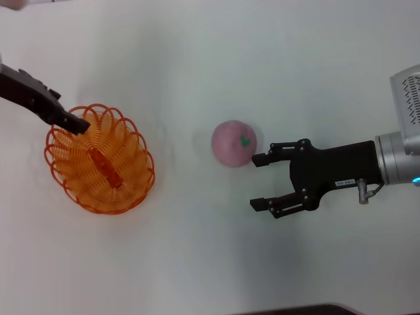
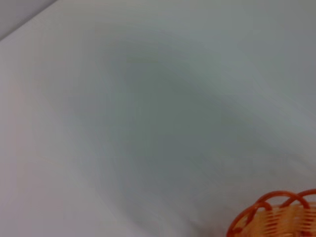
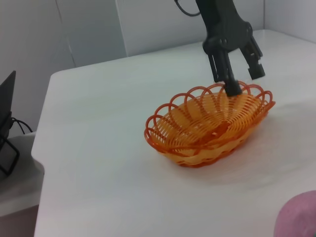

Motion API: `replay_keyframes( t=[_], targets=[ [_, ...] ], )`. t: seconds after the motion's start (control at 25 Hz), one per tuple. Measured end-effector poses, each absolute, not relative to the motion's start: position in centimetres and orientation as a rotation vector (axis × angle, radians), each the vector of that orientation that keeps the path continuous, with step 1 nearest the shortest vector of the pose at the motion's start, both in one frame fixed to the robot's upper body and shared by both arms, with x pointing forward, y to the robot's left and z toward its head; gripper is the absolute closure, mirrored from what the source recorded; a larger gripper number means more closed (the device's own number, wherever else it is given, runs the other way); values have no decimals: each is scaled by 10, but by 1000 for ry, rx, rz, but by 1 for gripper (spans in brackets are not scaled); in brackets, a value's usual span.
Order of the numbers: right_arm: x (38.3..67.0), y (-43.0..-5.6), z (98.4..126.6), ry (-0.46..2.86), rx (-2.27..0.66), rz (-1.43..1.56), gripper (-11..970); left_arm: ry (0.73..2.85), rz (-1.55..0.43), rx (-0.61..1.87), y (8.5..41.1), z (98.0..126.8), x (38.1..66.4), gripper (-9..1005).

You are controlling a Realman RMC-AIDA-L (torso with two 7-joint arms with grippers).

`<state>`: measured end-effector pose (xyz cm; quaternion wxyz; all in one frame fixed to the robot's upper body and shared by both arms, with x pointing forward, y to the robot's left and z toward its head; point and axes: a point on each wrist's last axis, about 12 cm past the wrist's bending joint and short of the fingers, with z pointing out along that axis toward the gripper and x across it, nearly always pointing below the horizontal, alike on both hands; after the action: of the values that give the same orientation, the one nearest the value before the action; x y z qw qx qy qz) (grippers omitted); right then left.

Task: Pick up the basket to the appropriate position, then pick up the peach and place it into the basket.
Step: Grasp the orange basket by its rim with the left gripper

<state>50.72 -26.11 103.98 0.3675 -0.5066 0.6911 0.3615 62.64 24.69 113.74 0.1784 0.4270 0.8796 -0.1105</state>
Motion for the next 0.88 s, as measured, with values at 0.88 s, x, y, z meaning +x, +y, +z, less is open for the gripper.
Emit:
replay_keyframes(
  t=[0.88],
  targets=[
    [508, -260, 1040, 1773, -1296, 931, 85, 2501, -188, 1272, 231, 1123, 622, 328]
  ],
)
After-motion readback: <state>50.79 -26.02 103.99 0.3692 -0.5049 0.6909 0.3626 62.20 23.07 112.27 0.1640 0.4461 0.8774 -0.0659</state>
